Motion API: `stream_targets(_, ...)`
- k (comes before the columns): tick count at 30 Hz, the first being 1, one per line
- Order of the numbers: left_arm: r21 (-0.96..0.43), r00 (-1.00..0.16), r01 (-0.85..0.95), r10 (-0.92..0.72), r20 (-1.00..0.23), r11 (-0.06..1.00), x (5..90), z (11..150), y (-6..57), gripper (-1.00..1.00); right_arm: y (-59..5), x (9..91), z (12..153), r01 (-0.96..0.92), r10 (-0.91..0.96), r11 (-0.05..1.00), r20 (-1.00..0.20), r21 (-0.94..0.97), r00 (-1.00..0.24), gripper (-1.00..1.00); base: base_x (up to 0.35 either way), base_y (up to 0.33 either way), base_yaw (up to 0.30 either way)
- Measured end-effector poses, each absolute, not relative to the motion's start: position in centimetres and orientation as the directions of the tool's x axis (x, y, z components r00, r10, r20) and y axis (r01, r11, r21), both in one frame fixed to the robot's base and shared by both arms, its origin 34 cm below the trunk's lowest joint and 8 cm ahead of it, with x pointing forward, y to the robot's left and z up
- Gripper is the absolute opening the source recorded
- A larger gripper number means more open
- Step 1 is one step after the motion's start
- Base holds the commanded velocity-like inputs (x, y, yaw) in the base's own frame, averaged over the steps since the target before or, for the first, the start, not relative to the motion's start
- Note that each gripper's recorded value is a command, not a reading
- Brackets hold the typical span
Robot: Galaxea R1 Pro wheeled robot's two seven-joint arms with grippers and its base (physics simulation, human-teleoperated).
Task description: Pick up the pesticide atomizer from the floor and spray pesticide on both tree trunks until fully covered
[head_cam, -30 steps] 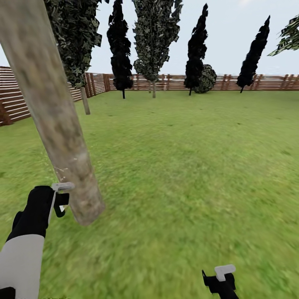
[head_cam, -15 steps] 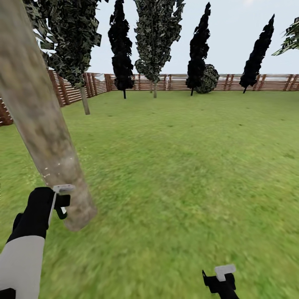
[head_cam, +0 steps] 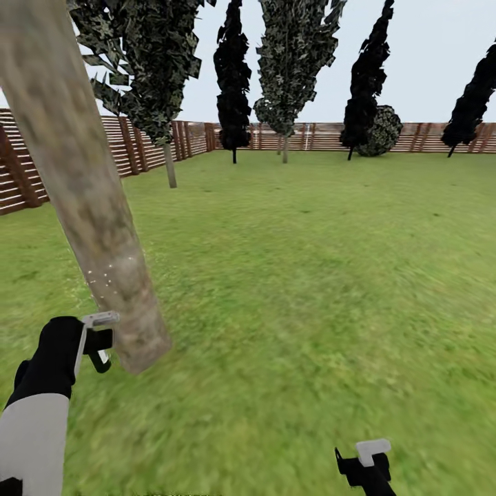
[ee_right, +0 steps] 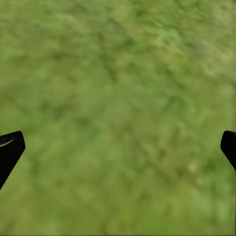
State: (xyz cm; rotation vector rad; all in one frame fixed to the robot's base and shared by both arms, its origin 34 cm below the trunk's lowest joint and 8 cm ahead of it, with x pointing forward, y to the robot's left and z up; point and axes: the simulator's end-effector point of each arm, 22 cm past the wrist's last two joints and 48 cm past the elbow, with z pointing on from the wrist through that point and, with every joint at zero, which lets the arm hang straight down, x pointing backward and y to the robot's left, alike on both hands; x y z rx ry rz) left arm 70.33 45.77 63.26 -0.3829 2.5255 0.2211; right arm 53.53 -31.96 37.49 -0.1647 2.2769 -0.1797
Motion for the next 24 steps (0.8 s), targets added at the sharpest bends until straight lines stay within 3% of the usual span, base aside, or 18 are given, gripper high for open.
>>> stream_targets(5,0.071,-0.800,-0.314,-0.224,-0.556,0.947,70.3,62.9,45.4,-1.00,-32.0,53.5,37.5,-0.059,-0.178,0.981,-0.739,-0.184,-0.650,1.00,0.153,-0.252,0.016)
stream_targets(7,0.084,-0.833,-0.318,-0.236,-0.500,0.944,67.7,59.6,45.8,-1.00,-31.9,53.5,37.5,-0.060,-0.178,0.981,-0.739,-0.183,-0.650,1.00,0.175,-0.242,0.074)
stream_targets(18,0.070,-0.836,-0.347,-0.274,-0.476,0.935,66.0,57.9,46.3,-1.00,-31.8,53.5,37.5,-0.060,-0.177,0.981,-0.739,-0.182,-0.650,1.00,0.175,-0.242,0.266)
stream_targets(24,0.078,-0.838,-0.345,-0.269,-0.475,0.935,66.0,57.9,46.4,-1.00,-32.2,53.5,37.5,-0.060,-0.179,0.981,-0.737,-0.186,-0.651,1.00,0.138,-0.249,0.029)
